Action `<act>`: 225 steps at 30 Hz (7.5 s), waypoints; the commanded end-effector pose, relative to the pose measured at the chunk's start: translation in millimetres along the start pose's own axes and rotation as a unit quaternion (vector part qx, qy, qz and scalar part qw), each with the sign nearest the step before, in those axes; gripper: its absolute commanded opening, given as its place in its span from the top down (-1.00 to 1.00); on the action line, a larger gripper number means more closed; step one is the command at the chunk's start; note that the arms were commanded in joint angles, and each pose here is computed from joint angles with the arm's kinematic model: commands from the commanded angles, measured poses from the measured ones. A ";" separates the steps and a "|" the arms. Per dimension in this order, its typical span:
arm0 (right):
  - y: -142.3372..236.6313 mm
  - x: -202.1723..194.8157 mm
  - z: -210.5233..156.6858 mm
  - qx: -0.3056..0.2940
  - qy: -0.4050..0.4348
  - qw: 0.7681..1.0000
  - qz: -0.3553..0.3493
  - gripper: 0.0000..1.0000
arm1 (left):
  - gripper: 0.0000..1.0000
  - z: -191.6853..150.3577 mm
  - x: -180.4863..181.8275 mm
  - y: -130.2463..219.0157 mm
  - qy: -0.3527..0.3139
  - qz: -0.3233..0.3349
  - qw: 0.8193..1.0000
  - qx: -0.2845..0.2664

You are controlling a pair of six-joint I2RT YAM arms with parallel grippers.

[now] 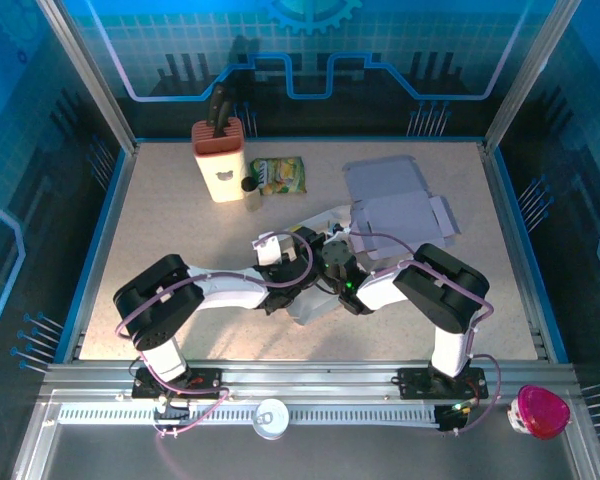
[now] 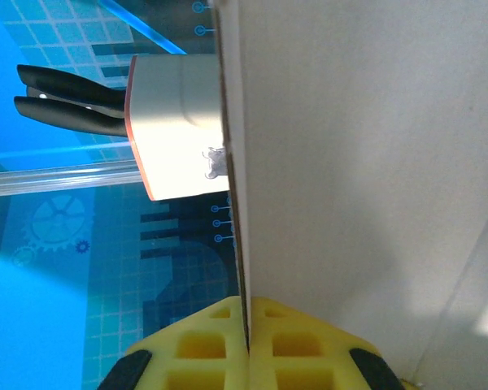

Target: Fold the paper box

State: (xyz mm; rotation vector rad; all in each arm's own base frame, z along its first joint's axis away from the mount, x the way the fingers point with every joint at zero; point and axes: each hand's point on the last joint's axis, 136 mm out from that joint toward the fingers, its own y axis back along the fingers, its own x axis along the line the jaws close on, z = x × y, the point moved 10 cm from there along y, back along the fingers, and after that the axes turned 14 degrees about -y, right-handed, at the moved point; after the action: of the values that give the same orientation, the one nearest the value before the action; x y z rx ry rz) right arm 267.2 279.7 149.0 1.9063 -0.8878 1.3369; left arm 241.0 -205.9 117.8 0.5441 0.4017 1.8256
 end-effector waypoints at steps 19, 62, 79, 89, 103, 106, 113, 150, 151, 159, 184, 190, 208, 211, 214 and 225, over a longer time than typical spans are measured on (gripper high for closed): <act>32.0 25.9 1.6 0.054 0.029 0.997 -0.050 -0.38 | 1.00 12.4 24.3 -15.0 -0.024 0.007 0.999 -0.035; 139.1 123.2 94.1 0.045 0.324 0.930 -0.171 -0.14 | 1.00 46.2 56.3 -10.3 -0.206 -0.259 0.941 -0.069; 66.0 104.9 76.1 0.065 0.348 0.909 -0.219 -0.36 | 1.00 45.0 50.7 -16.0 -0.207 -0.258 0.942 -0.060; 51.7 90.2 61.0 0.103 0.334 0.911 -0.219 -0.35 | 1.00 46.0 48.3 -15.9 -0.202 -0.267 0.940 -0.059; 124.2 169.6 67.5 0.147 0.425 0.891 -0.058 -0.52 | 1.00 82.7 76.7 -9.1 -0.091 -0.372 0.923 -0.036; 142.6 180.9 88.3 0.120 0.432 0.893 -0.048 -0.56 | 1.00 96.4 78.4 -6.5 -0.088 -0.402 0.911 -0.036; 130.0 170.8 143.3 0.173 0.413 0.894 0.006 -0.12 | 1.00 109.1 80.3 5.6 -0.072 -0.449 0.889 -0.045; 102.9 150.5 90.7 0.194 0.588 0.778 -0.104 0.17 | 1.00 115.9 74.9 -2.3 -0.067 -0.472 0.879 -0.014; 102.5 150.9 89.5 0.183 0.596 0.774 -0.114 0.17 | 1.00 116.0 74.8 -2.2 -0.067 -0.472 0.879 -0.014; 95.5 151.2 80.4 0.140 0.630 0.746 -0.165 0.10 | 1.00 115.8 74.2 -1.6 -0.071 -0.473 0.878 -0.012; 62.0 131.3 51.1 -0.020 0.675 0.676 -0.294 1.00 | 1.00 116.9 66.4 1.9 -0.087 -0.464 0.881 -0.010; 57.8 132.9 50.7 0.001 0.676 0.679 -0.288 0.81 | 1.00 117.4 66.4 3.4 -0.090 -0.463 0.882 -0.010; 50.6 134.8 78.0 0.026 0.653 0.696 -0.297 0.36 | 1.00 119.8 65.9 3.3 -0.092 -0.462 0.882 -0.011; 49.7 135.4 79.7 0.025 0.653 0.695 -0.298 0.61 | 1.00 119.8 65.5 3.0 -0.093 -0.462 0.882 -0.010; 49.4 136.4 78.5 0.012 0.655 0.691 -0.305 0.78 | 1.00 120.3 64.6 2.4 -0.092 -0.461 0.883 -0.010; 41.3 128.7 72.9 -0.153 0.612 0.617 -0.471 1.00 | 1.00 118.5 39.0 4.4 -0.102 -0.412 0.905 0.024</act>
State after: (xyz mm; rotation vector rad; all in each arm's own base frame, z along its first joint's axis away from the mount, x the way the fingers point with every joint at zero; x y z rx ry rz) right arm 308.8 184.0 262.5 0.6016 0.5168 1.4371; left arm 289.2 -160.8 218.2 0.4839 0.4425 0.9098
